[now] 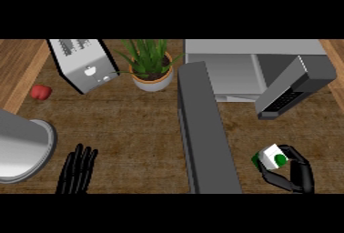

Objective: Pick up the milk, place it into the microwave and close the microwave

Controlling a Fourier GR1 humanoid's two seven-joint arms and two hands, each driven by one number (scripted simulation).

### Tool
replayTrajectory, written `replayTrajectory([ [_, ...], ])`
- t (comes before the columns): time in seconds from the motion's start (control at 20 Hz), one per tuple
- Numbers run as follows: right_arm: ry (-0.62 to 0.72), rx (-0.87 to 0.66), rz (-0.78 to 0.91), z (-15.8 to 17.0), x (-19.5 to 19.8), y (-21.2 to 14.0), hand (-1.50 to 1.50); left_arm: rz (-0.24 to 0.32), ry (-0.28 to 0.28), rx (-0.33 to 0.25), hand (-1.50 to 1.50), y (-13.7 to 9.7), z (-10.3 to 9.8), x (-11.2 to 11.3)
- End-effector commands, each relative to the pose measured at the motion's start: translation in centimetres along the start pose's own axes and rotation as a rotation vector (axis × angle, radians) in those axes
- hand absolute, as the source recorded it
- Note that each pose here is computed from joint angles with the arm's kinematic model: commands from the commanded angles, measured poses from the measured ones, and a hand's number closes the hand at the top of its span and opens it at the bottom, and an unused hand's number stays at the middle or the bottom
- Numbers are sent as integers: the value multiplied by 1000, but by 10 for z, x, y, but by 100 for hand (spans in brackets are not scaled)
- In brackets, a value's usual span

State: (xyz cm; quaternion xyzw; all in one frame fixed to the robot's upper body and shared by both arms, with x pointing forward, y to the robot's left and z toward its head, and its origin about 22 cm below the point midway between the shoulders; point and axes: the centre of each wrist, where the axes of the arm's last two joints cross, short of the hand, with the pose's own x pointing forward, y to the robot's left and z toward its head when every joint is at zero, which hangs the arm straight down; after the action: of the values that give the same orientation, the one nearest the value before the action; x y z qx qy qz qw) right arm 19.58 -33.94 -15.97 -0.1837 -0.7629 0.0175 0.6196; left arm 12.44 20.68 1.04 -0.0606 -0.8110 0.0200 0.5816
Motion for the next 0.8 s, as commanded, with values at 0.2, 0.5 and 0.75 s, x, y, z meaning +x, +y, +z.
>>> replayTrajectory([
  [0.2,-39,44,80,-75,18,31,150,-5,-17,-18,-150,5,-6,-9],
  [0.5,-152,145,-30,-80,23,56,150,8,13,6,-150,18,-8,0],
  [0.75,-175,178,-138,-81,33,91,150,-2,28,8,-150,24,-7,-6],
])
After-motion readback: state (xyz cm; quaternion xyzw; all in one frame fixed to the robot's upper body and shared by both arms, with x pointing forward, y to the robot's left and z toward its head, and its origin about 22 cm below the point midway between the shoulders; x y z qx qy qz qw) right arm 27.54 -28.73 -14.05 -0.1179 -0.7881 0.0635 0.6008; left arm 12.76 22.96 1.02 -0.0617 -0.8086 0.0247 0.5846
